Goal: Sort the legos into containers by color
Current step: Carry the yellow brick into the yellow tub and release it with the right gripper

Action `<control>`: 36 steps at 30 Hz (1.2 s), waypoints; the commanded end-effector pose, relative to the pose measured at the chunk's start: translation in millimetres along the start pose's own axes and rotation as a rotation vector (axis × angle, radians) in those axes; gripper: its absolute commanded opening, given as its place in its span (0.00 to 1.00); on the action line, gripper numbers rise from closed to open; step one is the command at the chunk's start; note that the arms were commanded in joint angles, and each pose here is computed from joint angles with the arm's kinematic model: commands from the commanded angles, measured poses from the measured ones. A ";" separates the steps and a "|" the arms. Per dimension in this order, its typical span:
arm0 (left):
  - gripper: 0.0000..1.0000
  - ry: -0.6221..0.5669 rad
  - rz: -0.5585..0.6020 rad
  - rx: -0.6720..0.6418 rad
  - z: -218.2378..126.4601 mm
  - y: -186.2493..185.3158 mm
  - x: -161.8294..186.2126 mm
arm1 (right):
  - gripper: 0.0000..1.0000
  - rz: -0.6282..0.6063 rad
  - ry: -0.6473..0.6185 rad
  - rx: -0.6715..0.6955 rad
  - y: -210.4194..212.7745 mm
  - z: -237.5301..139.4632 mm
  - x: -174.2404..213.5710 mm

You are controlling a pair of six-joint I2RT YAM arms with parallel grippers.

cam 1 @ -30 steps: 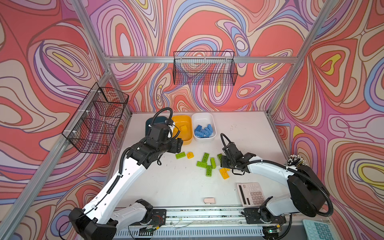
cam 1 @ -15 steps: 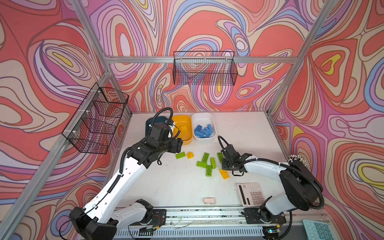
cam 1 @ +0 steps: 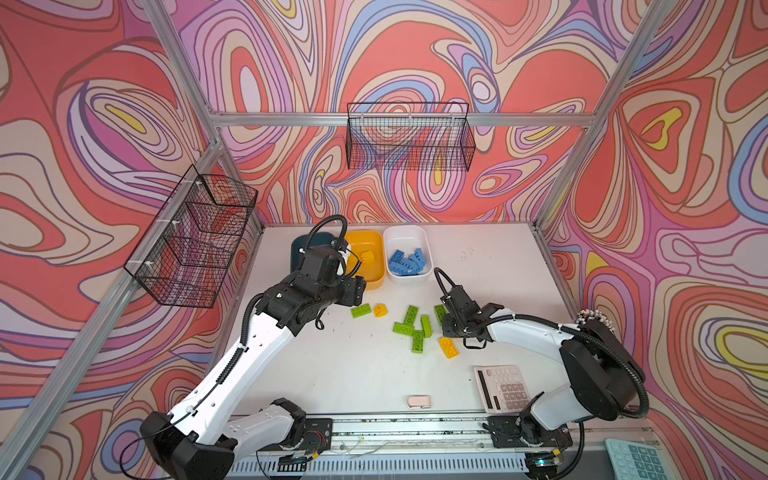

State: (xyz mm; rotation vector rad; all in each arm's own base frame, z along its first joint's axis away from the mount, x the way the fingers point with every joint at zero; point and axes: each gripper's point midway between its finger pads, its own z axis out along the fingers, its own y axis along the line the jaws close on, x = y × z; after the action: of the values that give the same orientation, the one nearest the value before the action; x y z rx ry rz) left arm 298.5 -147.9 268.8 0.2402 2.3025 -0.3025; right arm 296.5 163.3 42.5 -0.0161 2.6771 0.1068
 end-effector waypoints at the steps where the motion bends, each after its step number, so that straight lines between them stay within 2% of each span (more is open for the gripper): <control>1: 0.79 0.021 0.023 -0.009 -1.6 1.1 5.1 | 0.15 -0.066 -0.062 -0.068 26.1 -22.0 -28.9; 8: 0.79 0.023 0.017 0.021 -1.9 -3.9 5.6 | 0.15 -0.115 -0.197 -0.355 109.4 -67.6 -89.5; 14: 0.79 0.001 0.013 0.029 -7.5 -4.7 2.5 | 0.14 -0.153 -0.280 -0.503 170.6 -82.2 -153.6; 23: 0.79 -0.017 0.008 0.056 -12.5 -9.0 0.8 | 0.15 -0.168 -0.339 -0.685 249.6 -51.1 -215.4; 32: 0.79 -0.008 0.005 0.087 -11.3 -14.7 2.3 | 0.18 -0.170 -0.349 -0.697 272.2 -13.9 -231.2; 36: 0.79 -0.002 0.004 0.093 -10.1 -15.9 3.0 | 0.28 -0.166 -0.353 -0.697 274.4 -9.0 -233.8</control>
State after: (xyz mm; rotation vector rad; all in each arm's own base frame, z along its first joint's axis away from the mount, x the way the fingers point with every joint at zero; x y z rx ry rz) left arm 288.1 -157.0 278.9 0.2757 2.2781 -0.3912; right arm 485.9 427.3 157.5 -0.3945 2.2125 0.8631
